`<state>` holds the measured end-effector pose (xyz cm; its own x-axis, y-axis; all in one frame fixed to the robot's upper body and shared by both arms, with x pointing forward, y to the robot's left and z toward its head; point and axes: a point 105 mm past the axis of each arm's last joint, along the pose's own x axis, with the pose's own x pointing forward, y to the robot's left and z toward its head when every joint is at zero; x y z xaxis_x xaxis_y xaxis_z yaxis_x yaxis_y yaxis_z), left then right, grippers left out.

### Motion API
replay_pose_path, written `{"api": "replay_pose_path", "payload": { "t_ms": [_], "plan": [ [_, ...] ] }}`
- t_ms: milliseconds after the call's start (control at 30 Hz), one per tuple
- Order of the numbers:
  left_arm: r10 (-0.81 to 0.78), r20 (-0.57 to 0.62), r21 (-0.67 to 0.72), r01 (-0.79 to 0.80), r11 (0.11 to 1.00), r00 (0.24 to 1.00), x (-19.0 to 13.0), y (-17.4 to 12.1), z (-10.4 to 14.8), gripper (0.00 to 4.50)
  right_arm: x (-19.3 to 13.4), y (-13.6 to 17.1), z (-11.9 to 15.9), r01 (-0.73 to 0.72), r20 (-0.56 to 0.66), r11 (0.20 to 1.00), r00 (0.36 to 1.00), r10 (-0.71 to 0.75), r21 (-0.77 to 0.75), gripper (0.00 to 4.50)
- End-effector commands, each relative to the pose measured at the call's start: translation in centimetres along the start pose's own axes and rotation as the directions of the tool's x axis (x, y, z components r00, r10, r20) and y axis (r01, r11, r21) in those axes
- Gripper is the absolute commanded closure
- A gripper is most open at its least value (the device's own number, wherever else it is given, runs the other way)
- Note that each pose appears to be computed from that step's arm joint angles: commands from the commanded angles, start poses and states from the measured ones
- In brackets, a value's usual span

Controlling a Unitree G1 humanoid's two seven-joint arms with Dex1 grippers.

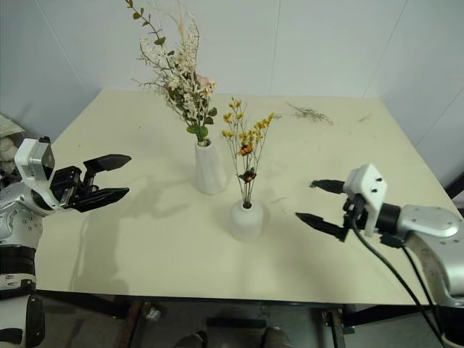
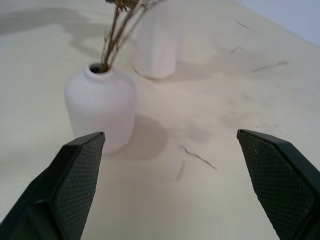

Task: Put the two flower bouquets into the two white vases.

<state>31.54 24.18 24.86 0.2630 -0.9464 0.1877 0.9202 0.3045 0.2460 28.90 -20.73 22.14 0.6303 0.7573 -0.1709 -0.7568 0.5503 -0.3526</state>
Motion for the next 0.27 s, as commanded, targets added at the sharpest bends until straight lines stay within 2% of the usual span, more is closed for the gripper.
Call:
{"api": "replay_pose_path", "payload": {
  "t_ms": [33,167,267],
  "plan": [
    [-0.079,-0.042,0.038,0.081,0.996,0.996,-0.65,-0.52,0.13,0.0,-1.21,-0.36,0.95,0.018,0.009,0.999,1.0,-0.018,-0.034,0.04],
    [-0.074,-0.057,0.031,0.076,0.997,0.996,-0.61,-0.34,-0.59,0.0,-1.72,-0.21,0.7,0.023,0.0,0.999,1.0,-0.023,-0.023,0.04],
    [-0.083,-0.047,0.038,0.085,0.996,0.995,-0.59,-0.54,-0.2,0.0,-2.16,-0.34,0.95,0.026,0.003,1.0,1.0,-0.026,-0.01,0.04]
  ]
}}
